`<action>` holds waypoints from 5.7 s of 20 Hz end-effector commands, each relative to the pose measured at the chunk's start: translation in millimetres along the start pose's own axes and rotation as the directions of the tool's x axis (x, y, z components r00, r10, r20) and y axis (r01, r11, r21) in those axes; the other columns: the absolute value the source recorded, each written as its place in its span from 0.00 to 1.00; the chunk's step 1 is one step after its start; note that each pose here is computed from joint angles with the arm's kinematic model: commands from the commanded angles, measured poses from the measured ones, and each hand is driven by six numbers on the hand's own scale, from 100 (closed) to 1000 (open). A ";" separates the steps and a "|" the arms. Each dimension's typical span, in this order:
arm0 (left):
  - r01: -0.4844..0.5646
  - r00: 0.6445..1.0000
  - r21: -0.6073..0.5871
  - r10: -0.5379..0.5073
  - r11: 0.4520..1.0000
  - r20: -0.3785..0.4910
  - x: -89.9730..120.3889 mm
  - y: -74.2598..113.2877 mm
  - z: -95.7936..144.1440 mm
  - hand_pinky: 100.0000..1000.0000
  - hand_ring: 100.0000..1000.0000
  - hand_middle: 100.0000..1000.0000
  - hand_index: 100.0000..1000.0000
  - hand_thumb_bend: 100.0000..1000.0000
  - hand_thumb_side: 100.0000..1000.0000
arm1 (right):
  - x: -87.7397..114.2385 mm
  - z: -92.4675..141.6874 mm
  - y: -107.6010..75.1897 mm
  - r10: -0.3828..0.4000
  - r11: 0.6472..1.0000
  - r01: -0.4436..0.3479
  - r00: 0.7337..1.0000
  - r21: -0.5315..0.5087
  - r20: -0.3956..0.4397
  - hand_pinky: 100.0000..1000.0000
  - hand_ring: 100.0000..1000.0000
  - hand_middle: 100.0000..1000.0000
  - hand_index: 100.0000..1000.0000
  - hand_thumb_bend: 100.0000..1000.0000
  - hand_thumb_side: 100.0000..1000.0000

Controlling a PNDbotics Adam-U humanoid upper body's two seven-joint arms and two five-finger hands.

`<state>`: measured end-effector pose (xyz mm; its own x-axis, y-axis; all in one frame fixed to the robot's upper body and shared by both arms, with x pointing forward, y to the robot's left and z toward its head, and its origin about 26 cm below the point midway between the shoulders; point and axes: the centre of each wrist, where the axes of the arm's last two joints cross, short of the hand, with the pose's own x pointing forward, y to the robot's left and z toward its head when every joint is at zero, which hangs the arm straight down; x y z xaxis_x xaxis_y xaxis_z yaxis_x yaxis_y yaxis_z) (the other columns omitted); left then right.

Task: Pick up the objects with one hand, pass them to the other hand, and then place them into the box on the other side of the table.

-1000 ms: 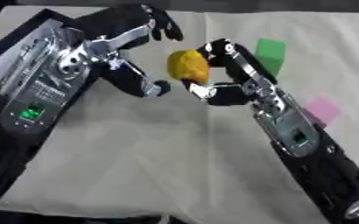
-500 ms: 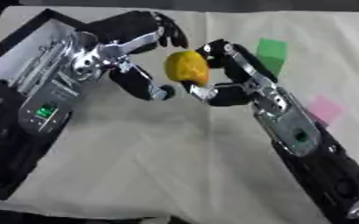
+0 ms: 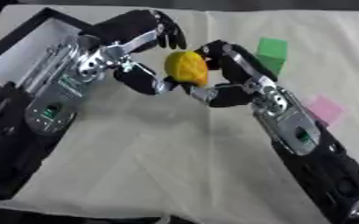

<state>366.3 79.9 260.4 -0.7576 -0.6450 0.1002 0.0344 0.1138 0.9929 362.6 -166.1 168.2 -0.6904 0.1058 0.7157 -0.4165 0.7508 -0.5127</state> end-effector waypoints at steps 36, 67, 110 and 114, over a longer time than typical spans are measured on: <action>0.092 0.990 -0.067 -0.084 0.993 0.114 33.6 32.4 25.6 0.79 0.69 0.68 0.79 0.57 0.13 | 8.4 -2.2 -3.9 0.128 0.990 -0.131 0.990 -0.056 -0.052 0.31 0.66 0.22 0.41 0.21 0.00; 0.077 0.996 -0.008 -0.077 0.997 0.046 22.4 17.0 10.9 0.75 0.64 0.60 0.68 0.37 0.08 | 6.2 -2.1 0.0 0.068 0.997 -0.068 0.998 0.029 0.009 0.32 0.66 0.23 0.41 0.21 0.00; 0.077 0.997 0.101 -0.077 0.992 0.003 25.1 28.9 16.1 0.63 0.46 0.36 0.40 0.26 0.00 | 3.4 1.3 -13.9 0.280 0.954 -0.272 0.959 0.127 -0.048 0.46 0.86 0.51 0.69 0.50 0.00; 0.070 0.998 0.082 -0.070 0.994 0.003 25.1 29.3 17.2 0.63 0.45 0.36 0.40 0.26 0.00 | 0.7 2.8 -15.1 0.314 0.945 -0.305 0.947 0.115 -0.064 0.47 0.88 0.54 0.71 0.56 0.00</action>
<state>340.2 77.9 277.8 -0.7572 -0.6514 0.0494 -0.0371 0.1184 0.9923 365.6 -175.4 167.6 -0.7335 0.3613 0.5757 -0.2838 0.6069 -0.7424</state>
